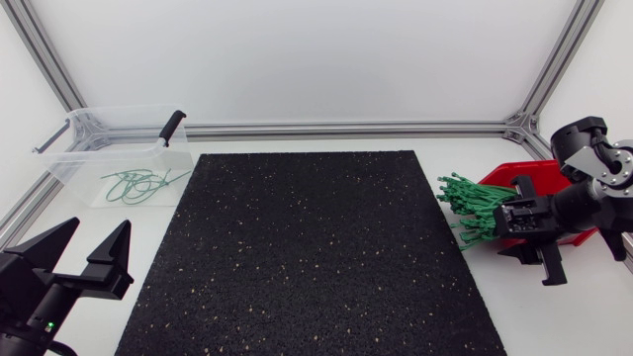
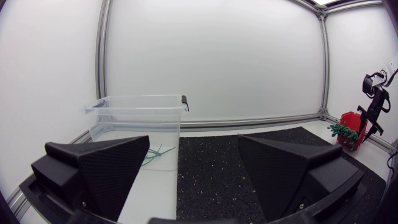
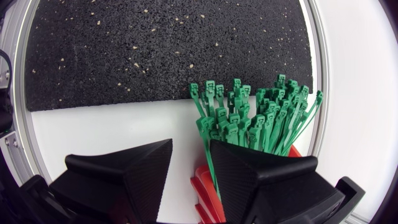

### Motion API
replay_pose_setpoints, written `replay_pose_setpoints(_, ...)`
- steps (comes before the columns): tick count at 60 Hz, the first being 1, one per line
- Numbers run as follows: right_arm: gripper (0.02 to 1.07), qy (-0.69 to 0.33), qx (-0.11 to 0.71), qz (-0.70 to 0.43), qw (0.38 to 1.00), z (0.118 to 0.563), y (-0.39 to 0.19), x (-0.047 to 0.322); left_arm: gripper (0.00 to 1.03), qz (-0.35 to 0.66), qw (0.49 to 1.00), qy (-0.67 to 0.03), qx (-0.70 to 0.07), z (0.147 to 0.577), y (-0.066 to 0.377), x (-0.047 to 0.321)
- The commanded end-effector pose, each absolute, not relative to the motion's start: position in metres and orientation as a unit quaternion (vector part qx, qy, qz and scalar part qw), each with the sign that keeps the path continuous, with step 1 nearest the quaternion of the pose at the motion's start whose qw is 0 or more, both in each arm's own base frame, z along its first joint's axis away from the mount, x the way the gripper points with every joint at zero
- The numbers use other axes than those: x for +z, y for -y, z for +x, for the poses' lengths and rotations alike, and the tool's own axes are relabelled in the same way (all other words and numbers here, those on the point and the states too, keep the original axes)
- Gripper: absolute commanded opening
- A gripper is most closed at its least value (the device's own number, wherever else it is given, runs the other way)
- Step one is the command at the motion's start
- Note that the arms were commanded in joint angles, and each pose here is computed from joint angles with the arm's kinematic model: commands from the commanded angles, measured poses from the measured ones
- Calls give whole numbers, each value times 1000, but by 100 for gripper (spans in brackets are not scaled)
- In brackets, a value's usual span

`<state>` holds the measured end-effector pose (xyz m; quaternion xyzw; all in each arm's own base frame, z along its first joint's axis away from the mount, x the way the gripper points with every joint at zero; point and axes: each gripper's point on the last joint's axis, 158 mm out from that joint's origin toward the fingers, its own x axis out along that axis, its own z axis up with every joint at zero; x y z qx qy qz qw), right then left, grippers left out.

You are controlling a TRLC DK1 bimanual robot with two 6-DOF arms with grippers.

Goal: Take a green cable tie from the red box, thread the tail through the head to close it, then place it in the transparent bin on the left.

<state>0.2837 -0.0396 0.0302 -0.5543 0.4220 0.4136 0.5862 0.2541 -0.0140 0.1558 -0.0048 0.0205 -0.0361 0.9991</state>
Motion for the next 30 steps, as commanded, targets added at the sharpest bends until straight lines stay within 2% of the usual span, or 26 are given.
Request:
replay_pose_setpoints(1, 48, -434, 427, -544, 576, 274, 37, 15, 99, -18, 997, -54, -44, 255, 18, 129)
replay_pose_setpoints(6, 45, -435, 428, -545, 575, 272, 37, 14, 99, -18, 997, -55, -45, 255, 19, 129)
replay_pose_setpoints(16, 25, -435, 429, -546, 573, 269, 36, 12, 99, -18, 997, -57, -48, 255, 20, 128)
replay_pose_setpoints(30, 25, -432, 425, -552, 573, 268, 37, 14, 99, -18, 997, -57, -48, 255, 20, 128)
